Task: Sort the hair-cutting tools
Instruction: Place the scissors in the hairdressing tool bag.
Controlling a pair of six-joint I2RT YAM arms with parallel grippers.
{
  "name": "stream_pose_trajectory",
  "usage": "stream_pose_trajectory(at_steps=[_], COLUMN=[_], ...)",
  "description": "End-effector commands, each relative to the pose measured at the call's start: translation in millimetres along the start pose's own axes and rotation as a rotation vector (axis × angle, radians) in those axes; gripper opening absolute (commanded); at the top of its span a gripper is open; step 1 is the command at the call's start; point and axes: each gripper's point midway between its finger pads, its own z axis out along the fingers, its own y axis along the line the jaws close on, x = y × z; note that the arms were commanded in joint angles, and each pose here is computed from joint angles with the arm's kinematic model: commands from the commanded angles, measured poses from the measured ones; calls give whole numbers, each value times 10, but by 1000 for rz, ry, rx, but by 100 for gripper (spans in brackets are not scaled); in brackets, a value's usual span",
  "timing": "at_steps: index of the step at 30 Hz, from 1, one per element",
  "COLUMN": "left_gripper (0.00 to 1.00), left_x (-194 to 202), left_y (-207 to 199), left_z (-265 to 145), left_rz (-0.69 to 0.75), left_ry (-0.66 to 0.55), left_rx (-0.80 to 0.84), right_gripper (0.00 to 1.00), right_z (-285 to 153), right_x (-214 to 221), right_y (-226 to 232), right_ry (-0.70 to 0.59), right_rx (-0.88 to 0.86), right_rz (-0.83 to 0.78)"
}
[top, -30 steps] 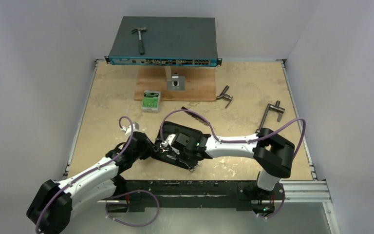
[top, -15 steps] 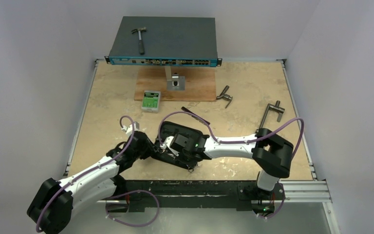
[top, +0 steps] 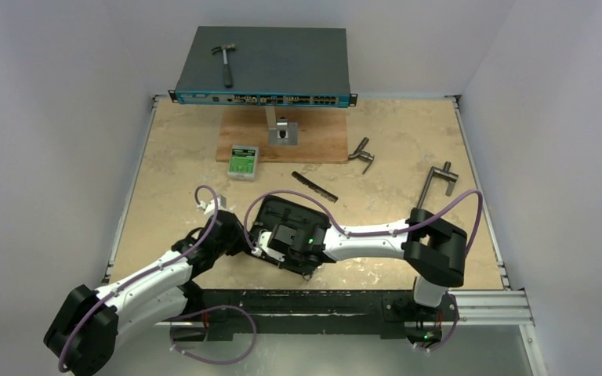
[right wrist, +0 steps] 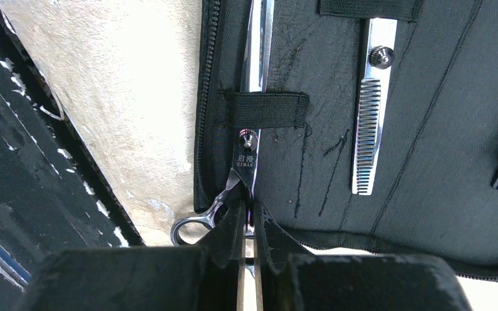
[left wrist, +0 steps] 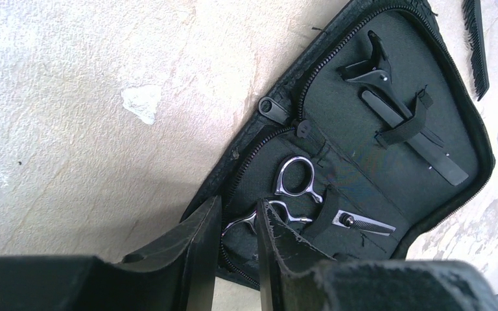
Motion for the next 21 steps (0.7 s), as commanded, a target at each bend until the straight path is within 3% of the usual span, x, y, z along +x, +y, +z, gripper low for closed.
stream_pose_trajectory(at_steps=[1,13,21], left_gripper=[25,17,11], left_x=[241,288,317], left_y=[115,111,92], left_z=[8,34,55], left_rz=[33,32,28], left_ry=[99,111,119], left_rx=[-9,14,32], right_gripper=[0,0,0], right_z=[-9,125,114], right_x=[-68,-296,-312], right_y=[22,129,143], right_ry=[-12,-62,-132], right_rx=[-13,-55,-61], right_rz=[-50,44,188])
